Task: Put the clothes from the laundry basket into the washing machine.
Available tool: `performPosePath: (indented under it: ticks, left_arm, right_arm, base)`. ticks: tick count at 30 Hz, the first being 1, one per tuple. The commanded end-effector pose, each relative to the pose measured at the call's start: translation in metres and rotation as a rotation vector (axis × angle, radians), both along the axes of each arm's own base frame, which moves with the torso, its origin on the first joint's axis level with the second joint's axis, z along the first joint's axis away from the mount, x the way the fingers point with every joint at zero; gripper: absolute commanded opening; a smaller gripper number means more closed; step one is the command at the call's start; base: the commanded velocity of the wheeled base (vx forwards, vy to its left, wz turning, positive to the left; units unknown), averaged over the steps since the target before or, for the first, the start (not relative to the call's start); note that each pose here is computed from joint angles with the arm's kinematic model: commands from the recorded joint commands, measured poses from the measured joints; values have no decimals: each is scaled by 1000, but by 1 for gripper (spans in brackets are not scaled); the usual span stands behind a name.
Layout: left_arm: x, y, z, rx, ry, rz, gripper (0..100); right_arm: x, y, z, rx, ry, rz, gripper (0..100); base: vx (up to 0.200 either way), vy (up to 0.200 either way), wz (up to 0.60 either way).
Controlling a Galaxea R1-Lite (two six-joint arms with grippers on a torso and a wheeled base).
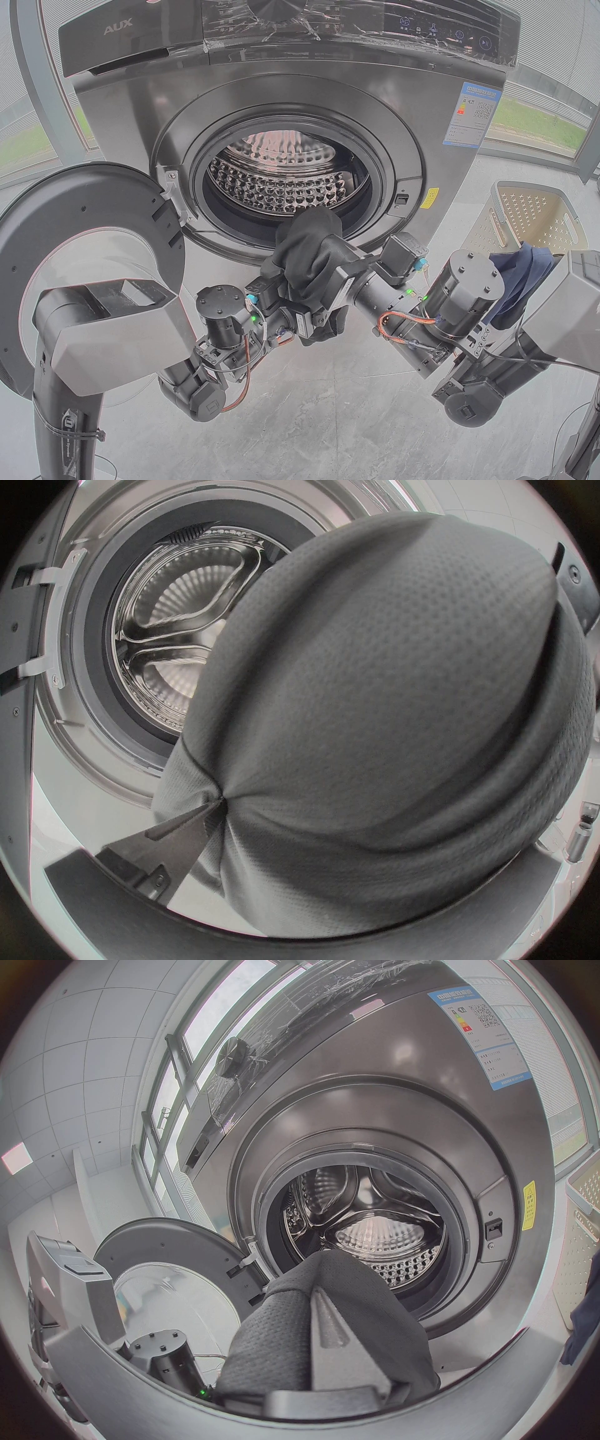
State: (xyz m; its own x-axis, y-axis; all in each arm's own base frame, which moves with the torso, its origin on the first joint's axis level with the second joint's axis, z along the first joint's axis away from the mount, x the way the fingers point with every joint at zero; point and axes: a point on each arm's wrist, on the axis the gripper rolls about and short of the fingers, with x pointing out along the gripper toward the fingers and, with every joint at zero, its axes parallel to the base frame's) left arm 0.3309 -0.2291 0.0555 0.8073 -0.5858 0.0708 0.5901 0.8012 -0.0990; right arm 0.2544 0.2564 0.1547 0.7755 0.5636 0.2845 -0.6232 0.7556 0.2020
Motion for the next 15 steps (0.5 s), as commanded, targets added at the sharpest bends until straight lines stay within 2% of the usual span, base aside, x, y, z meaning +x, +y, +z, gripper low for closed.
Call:
performPosePath:
  ticks: [1, 11, 12, 15]
  left_arm:
    - [6, 1, -5, 0, 4, 15, 100]
    - [11, -3, -12, 1, 3, 19, 100]
    - [11, -3, -13, 1, 3, 19, 0]
    - [14, -1, -12, -1, 1, 26, 0]
  right_arm:
    - [-3, -2, 2, 1, 0, 1, 0]
    - [-6, 0, 2, 3, 2, 13, 0]
    - [-6, 0, 2, 5, 3, 13, 0]
    - [-6, 0, 2, 5, 5, 14, 0]
  base:
    - [0, 0, 0]
    - [0, 0, 0]
    - [0, 0, 0]
    - [0, 0, 0]
